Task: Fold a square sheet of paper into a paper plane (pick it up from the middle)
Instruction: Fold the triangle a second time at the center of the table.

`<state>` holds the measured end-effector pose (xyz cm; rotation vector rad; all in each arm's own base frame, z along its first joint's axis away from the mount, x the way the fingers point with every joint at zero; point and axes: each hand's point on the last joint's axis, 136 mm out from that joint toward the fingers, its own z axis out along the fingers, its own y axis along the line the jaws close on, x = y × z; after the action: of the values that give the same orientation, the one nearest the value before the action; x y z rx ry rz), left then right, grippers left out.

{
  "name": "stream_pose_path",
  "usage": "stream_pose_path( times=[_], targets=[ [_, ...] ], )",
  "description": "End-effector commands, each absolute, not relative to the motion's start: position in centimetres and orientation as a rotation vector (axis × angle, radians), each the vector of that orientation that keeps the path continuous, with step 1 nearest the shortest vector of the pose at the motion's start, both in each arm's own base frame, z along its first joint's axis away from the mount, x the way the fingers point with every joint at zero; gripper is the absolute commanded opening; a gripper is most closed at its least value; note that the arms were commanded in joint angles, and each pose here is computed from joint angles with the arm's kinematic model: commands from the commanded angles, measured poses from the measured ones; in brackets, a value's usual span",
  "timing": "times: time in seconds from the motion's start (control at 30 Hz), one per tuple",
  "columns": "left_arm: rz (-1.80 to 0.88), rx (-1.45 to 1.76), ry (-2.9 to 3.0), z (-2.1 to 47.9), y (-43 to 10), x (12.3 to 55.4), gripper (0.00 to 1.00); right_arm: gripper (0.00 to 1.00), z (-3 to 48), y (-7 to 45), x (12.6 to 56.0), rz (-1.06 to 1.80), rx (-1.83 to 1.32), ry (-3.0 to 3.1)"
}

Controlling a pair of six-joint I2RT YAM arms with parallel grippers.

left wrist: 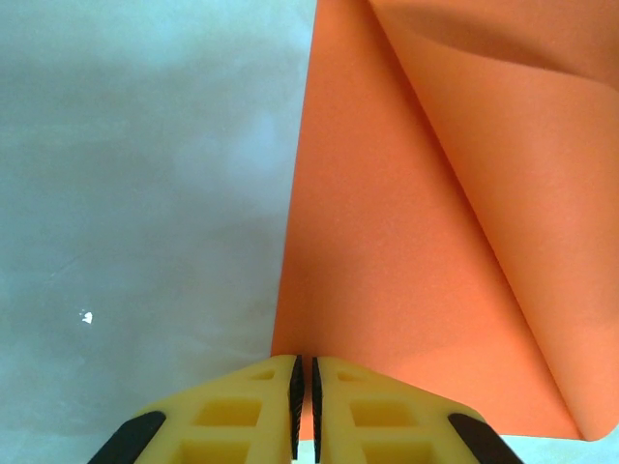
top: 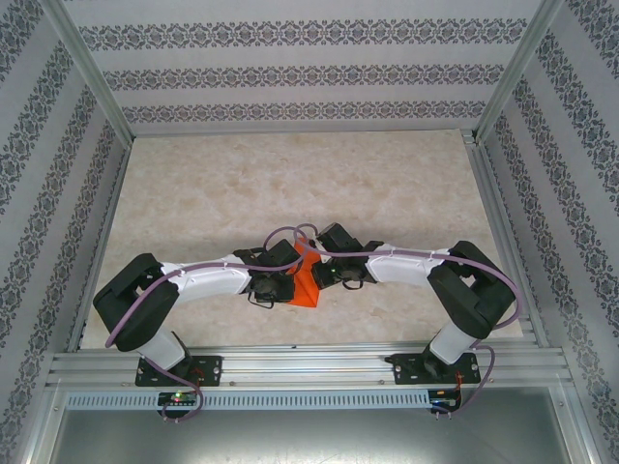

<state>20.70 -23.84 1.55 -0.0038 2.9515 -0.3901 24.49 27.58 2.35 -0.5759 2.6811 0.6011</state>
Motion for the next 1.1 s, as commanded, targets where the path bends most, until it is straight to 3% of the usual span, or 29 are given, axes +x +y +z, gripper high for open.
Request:
stream_pose_path(
  times=[0.0, 1.07],
  targets=[
    [-0.256, 0.037, 3.012, 0.5, -22.2, 19.4, 0.16, 0.04, 3.0, 27.1, 25.2, 0.562, -0.561, 2.665],
    [-0.27, 0.041, 3.016, 0.5, -22.3, 19.3, 0.16, 0.05, 1.8, 26.4, 24.6, 0.521, -0.535, 2.702]
  ],
)
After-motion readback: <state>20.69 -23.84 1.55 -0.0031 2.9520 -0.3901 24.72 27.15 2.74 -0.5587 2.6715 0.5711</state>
